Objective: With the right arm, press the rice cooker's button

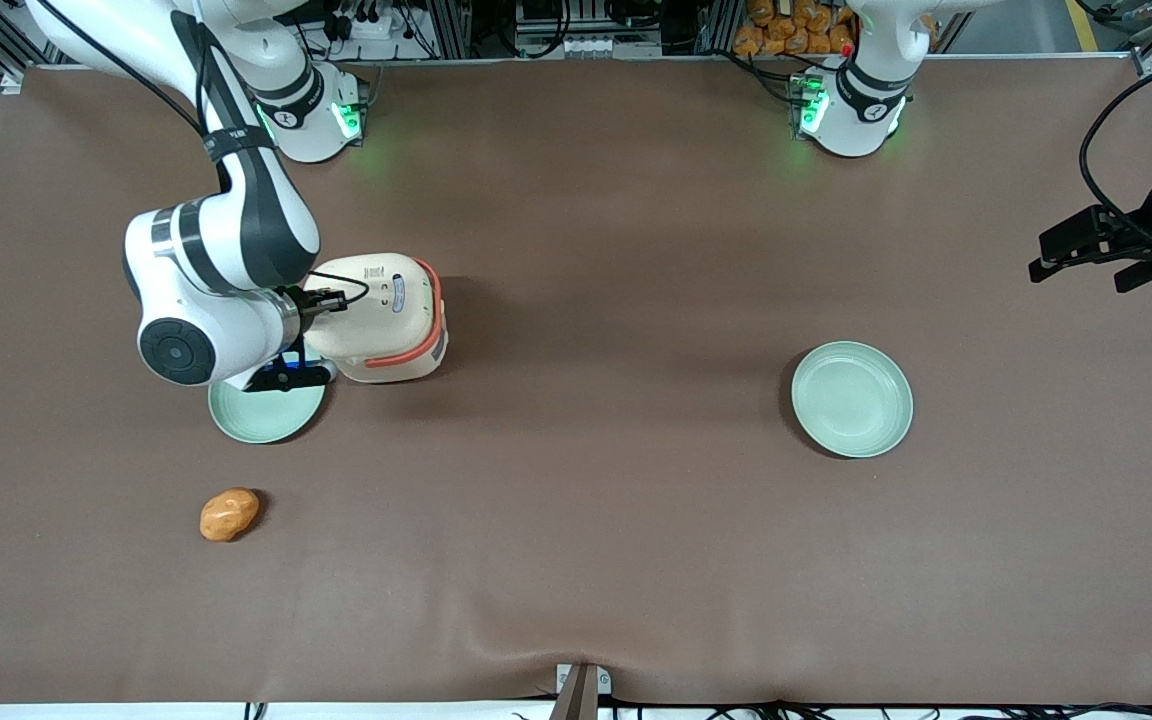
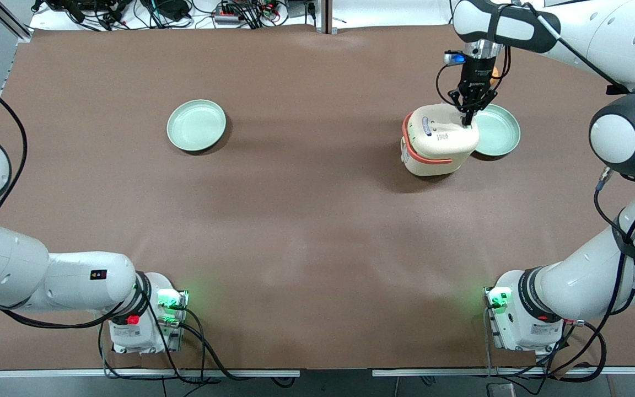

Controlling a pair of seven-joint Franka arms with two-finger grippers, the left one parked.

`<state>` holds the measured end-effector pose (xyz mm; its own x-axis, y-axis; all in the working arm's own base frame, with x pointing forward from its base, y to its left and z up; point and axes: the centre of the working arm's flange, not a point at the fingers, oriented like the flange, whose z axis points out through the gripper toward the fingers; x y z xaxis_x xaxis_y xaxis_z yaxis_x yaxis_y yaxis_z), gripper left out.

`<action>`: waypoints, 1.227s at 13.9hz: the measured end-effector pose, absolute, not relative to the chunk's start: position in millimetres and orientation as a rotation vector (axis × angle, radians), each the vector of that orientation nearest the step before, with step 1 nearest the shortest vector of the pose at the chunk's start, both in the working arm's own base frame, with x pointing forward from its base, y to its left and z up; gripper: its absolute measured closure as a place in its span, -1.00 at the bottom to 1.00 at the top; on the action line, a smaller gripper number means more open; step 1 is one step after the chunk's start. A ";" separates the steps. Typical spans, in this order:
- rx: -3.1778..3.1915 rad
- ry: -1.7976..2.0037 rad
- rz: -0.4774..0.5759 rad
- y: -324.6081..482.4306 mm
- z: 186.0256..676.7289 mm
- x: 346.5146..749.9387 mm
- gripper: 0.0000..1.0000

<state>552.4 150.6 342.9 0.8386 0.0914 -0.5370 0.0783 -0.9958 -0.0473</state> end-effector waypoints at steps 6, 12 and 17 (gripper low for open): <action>-3.027 -0.157 0.548 155.0 451.5 588.2 -0.54; -3.038 -0.147 0.347 144.8 520.7 596.1 -1.00; -3.074 -0.035 0.188 90.2 573.6 596.0 -1.00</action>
<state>596.0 90.2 573.6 0.9923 0.0267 -0.1209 0.0192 -0.9978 -0.0632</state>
